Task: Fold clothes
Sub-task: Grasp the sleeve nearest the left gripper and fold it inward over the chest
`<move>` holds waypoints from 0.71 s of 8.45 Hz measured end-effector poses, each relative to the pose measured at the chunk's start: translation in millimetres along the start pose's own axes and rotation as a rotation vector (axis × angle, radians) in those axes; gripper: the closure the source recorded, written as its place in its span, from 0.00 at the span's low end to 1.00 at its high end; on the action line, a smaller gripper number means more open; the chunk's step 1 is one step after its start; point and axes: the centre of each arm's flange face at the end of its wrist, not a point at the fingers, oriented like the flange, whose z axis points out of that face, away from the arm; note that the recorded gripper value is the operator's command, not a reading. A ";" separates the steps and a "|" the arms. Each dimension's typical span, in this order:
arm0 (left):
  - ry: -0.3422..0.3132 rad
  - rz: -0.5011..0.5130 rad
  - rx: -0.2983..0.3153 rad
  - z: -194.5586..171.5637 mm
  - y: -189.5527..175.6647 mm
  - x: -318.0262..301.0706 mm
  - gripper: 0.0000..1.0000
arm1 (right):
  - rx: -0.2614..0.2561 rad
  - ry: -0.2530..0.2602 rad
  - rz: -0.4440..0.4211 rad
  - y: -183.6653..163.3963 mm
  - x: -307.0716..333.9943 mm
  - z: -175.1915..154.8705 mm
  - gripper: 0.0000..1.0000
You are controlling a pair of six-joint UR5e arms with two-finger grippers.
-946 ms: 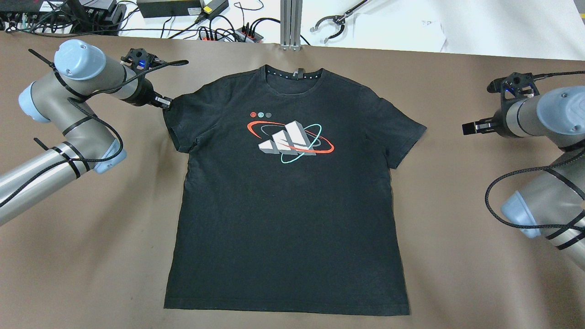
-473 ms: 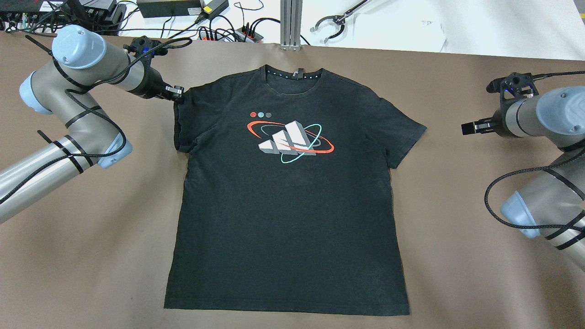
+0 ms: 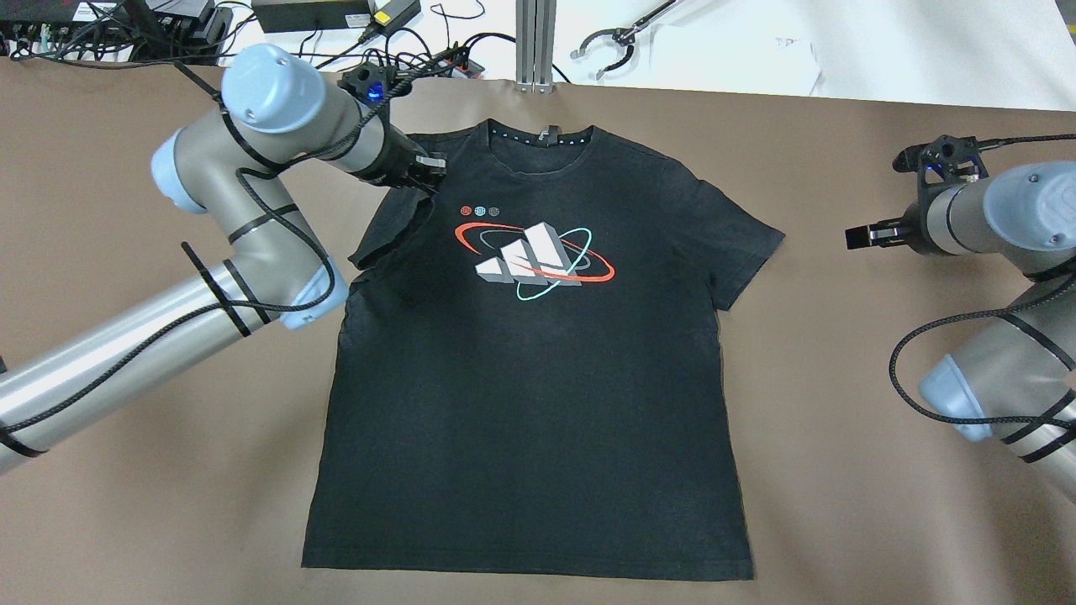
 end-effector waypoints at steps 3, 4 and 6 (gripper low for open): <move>-0.052 -0.022 0.022 37.7 42.3 69.7 1.00 | -0.007 -0.003 0.001 3.4 -4.3 3.0 0.06; -0.073 -0.021 0.036 49.4 52.3 75.4 0.09 | -0.010 -0.003 0.001 4.2 -4.8 4.1 0.06; -0.092 -0.006 0.053 61.5 60.1 76.8 0.00 | -0.013 -0.005 -0.003 5.8 -7.7 5.7 0.06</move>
